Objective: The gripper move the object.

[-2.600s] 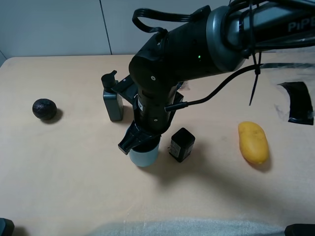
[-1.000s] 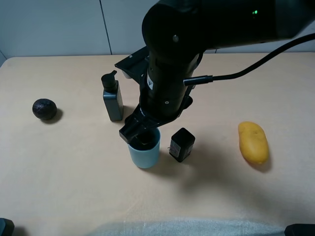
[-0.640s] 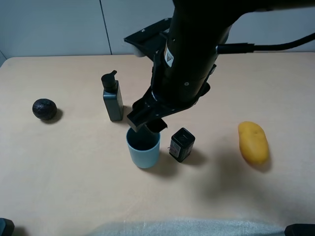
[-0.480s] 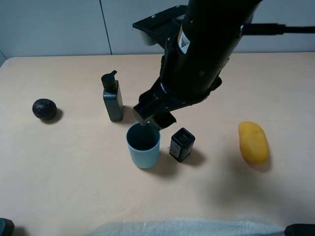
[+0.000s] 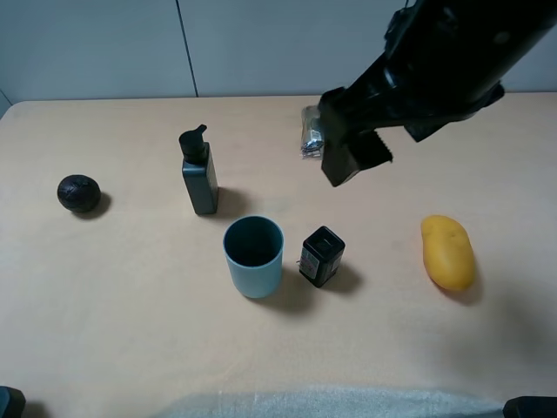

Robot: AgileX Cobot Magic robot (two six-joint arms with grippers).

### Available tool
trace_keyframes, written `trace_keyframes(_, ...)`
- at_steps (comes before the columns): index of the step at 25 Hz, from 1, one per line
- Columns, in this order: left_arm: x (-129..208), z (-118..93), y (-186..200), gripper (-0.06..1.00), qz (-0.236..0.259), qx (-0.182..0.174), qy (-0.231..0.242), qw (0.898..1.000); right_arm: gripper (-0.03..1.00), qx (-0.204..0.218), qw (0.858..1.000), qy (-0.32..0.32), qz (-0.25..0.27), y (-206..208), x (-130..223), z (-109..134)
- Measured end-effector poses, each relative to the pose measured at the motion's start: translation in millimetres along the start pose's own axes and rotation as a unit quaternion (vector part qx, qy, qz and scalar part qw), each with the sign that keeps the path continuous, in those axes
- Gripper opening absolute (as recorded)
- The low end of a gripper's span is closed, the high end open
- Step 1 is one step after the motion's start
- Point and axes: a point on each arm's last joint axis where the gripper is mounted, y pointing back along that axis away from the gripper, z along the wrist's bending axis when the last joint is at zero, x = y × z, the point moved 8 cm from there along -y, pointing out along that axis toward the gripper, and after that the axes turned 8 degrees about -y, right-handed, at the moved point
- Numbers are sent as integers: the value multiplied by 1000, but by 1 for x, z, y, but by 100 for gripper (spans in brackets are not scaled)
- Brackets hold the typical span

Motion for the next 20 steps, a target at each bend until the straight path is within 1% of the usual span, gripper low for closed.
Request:
trace_keyframes(5,0,0,0,91,0,0,0,1000,69,15,999,-39,-17,20,-1,-30)
trace_keyframes(12,0,0,0,91,0,0,0,1000,69,20,994,-80,-78,54,-1,-59)
trace_keyframes(15,0,0,0,91,0,0,0,1000,69,24,991,-77,-104,69,2,-65)
trace_keyframes(20,0,0,0,91,0,0,0,1000,69,22,989,-72,-131,85,10,-69)
